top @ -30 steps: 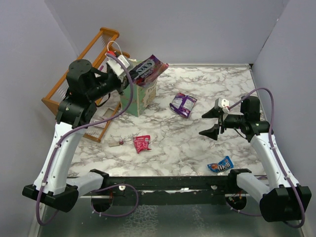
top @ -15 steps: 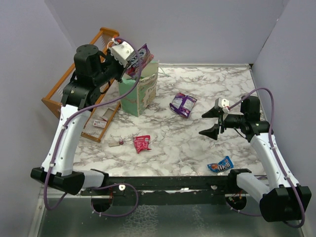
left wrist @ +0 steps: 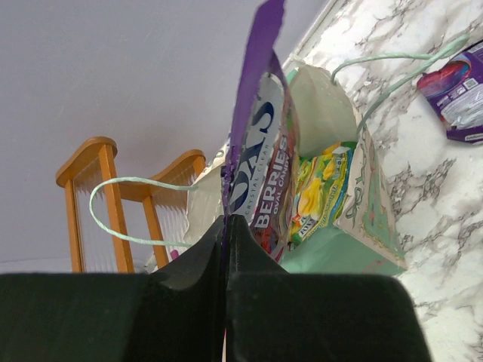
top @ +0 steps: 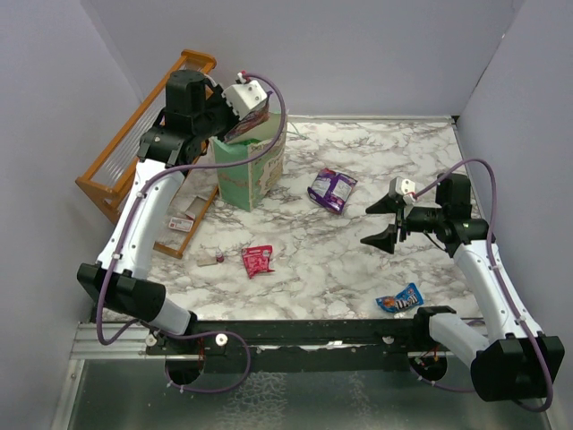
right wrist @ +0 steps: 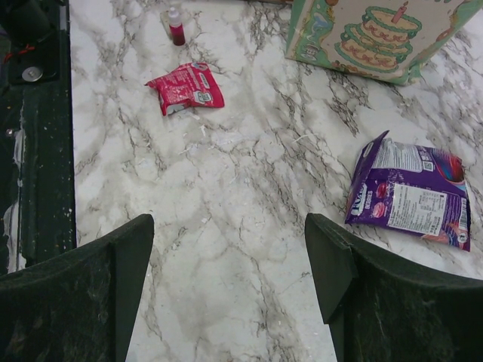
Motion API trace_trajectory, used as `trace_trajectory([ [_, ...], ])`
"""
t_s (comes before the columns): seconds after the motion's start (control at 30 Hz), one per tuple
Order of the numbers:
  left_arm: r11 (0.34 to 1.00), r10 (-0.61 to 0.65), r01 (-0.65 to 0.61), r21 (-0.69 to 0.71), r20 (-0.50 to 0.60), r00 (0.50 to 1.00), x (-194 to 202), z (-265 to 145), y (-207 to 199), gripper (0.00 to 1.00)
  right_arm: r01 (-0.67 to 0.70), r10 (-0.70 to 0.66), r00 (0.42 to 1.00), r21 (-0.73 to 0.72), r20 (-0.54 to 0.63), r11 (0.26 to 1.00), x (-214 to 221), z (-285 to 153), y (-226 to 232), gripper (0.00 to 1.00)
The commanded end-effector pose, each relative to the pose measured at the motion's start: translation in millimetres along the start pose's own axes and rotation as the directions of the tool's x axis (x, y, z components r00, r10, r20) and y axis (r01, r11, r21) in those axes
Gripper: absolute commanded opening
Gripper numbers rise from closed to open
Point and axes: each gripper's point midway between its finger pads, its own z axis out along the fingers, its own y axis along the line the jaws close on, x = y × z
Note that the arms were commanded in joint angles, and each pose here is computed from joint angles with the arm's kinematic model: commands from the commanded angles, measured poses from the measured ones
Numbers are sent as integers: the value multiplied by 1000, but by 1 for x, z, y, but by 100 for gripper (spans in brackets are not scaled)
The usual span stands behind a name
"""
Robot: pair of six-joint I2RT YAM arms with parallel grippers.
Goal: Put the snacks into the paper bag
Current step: Place the snack in the paper bag.
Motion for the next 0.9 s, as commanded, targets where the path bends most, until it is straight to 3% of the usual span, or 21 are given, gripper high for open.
trace_trajectory([
  [0.0, 989, 137, -133, -64, 66, 988, -25, 0, 25, 0, -1, 1, 1000, 19, -6, 1000, 3, 0, -5, 81],
  [0.43, 979, 204, -204, 6, 11, 979, -1, 47, 22, 0, -8, 9, 1000, 27, -17, 1000, 7, 0, -8, 81],
  [0.7, 980, 191, -196, -37, -108, 976, 36, 82, 32, 0, -8, 9, 1000, 30, -20, 1000, 8, 0, -8, 81],
  [0.87, 986, 165, -166, 10, -173, 971, 65, 103, 19, 0, -14, 14, 1000, 25, -21, 1000, 9, 1, -8, 81],
])
